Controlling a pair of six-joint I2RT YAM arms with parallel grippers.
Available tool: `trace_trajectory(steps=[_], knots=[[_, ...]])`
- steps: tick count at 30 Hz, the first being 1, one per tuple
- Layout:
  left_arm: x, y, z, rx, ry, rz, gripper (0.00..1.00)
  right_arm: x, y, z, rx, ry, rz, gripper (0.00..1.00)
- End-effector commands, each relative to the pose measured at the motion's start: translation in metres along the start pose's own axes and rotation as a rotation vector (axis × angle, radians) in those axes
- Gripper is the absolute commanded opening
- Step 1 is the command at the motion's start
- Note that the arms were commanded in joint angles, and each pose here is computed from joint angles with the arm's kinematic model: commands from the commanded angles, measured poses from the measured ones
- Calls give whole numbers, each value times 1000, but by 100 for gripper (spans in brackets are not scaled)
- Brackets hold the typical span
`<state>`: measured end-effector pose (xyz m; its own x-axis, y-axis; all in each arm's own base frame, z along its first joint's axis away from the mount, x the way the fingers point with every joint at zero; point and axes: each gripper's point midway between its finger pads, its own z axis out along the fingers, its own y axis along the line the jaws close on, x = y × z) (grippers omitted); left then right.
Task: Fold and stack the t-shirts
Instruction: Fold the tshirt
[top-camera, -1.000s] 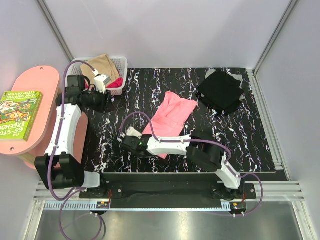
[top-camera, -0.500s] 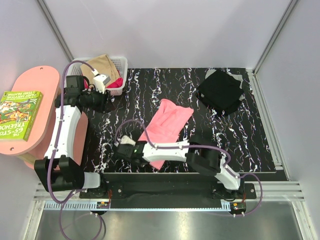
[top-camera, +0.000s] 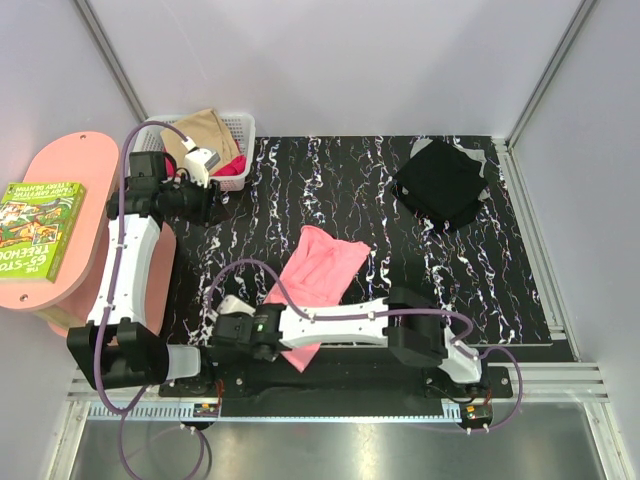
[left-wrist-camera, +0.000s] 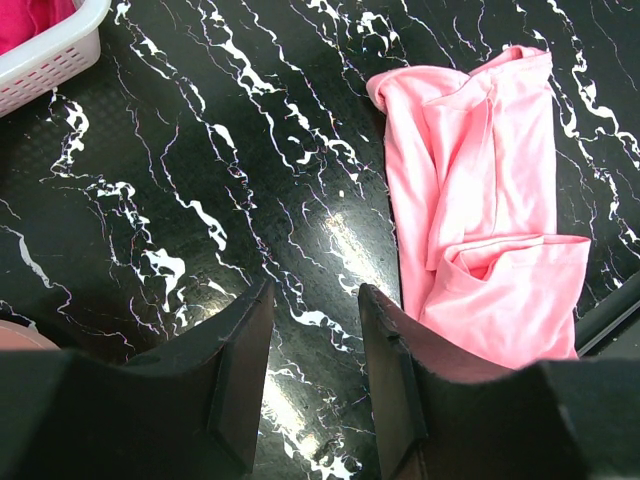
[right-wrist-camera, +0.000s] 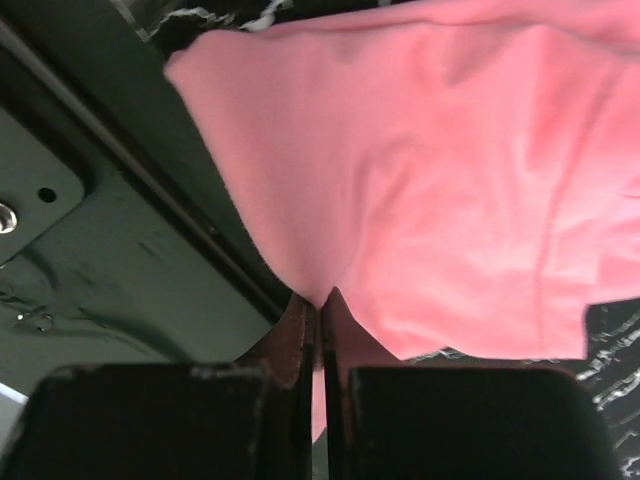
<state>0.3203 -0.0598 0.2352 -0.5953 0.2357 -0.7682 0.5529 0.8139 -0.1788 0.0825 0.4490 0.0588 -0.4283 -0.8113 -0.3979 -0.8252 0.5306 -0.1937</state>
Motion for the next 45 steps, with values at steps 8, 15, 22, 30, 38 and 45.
trace_trajectory(steps=[8, 15, 22, 30, 38, 45], knots=[[-19, -3, -6, 6, -58, 49, 45, -66, -87, -85, 12, -208, 127, 0], [-15, -1, -5, 2, -46, 54, 45, -73, -108, -90, 37, -226, 155, 0], [-17, -4, -7, 5, -55, 56, 45, -87, -77, -93, -54, -225, 132, 0], [-17, -8, -12, 2, -61, 71, 45, -90, -3, -103, -156, -203, 18, 0], [-12, -9, -10, 12, -51, 71, 45, -87, -54, -90, -70, -206, 104, 0], [-11, -6, -8, 7, -44, 69, 45, -94, -134, -73, -67, -253, 237, 0]])
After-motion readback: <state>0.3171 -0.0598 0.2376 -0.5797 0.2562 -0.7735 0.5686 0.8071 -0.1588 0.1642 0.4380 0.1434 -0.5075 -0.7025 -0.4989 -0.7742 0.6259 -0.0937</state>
